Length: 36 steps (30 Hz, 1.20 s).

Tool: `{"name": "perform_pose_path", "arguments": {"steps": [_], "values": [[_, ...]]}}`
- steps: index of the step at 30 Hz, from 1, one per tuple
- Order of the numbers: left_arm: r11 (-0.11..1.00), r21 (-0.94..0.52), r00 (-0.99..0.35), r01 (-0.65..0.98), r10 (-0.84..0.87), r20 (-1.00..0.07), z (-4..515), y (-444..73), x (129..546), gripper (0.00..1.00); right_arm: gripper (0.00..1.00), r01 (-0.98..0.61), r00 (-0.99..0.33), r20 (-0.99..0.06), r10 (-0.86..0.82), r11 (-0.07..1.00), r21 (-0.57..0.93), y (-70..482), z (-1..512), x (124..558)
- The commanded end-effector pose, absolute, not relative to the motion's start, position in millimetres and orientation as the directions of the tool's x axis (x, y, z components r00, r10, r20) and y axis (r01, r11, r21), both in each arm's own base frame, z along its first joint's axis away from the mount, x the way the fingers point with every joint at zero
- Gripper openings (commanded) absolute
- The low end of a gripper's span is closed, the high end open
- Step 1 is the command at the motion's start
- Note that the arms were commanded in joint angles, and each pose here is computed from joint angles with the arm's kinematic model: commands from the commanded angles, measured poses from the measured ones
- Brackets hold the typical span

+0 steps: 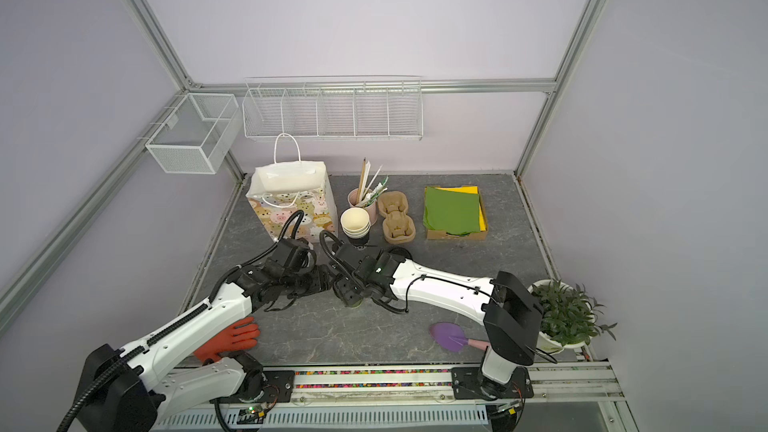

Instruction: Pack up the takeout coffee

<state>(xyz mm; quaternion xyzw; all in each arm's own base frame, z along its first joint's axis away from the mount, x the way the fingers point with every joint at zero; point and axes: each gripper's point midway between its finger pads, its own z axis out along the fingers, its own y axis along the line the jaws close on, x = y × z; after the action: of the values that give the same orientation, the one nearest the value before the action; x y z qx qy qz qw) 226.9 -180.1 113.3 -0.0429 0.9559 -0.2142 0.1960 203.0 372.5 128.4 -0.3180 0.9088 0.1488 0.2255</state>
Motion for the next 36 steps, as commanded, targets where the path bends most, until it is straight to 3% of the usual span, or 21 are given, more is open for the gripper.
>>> {"name": "perform_pose_path", "arguments": {"steps": [1,5,10,16,21,36], "values": [[0.937,-0.349,-0.928,-0.030,-0.156,-0.340,111.4,-162.9,217.8,0.74,0.68,-0.648,-0.753,-0.206,-0.625,0.759,0.067,327.2,55.0,163.9],[0.943,-0.332,-0.885,-0.029,-0.178,-0.431,150.2,-155.8,231.6,0.78,0.67,-0.648,-0.749,-0.227,-0.622,0.759,0.060,329.8,61.1,167.9],[0.966,-0.259,-0.765,-0.020,-0.182,-0.618,216.8,-129.0,251.0,0.80,0.67,-0.647,-0.744,-0.268,-0.612,0.760,0.059,333.8,74.1,174.6],[0.983,-0.171,-0.646,-0.070,-0.175,-0.743,250.7,-93.3,260.1,0.80,0.67,-0.636,-0.741,-0.330,-0.584,0.768,0.069,339.7,99.3,186.1],[0.990,-0.099,-0.626,-0.102,-0.141,-0.767,253.9,-78.6,259.9,0.80,0.67,-0.628,-0.739,-0.372,-0.562,0.775,0.077,341.0,117.3,191.9],[0.991,-0.082,-0.639,-0.110,-0.133,-0.757,243.7,-77.0,262.2,0.81,0.67,-0.610,-0.723,-0.465,-0.511,0.789,0.082,325.6,163.2,193.0]]}}
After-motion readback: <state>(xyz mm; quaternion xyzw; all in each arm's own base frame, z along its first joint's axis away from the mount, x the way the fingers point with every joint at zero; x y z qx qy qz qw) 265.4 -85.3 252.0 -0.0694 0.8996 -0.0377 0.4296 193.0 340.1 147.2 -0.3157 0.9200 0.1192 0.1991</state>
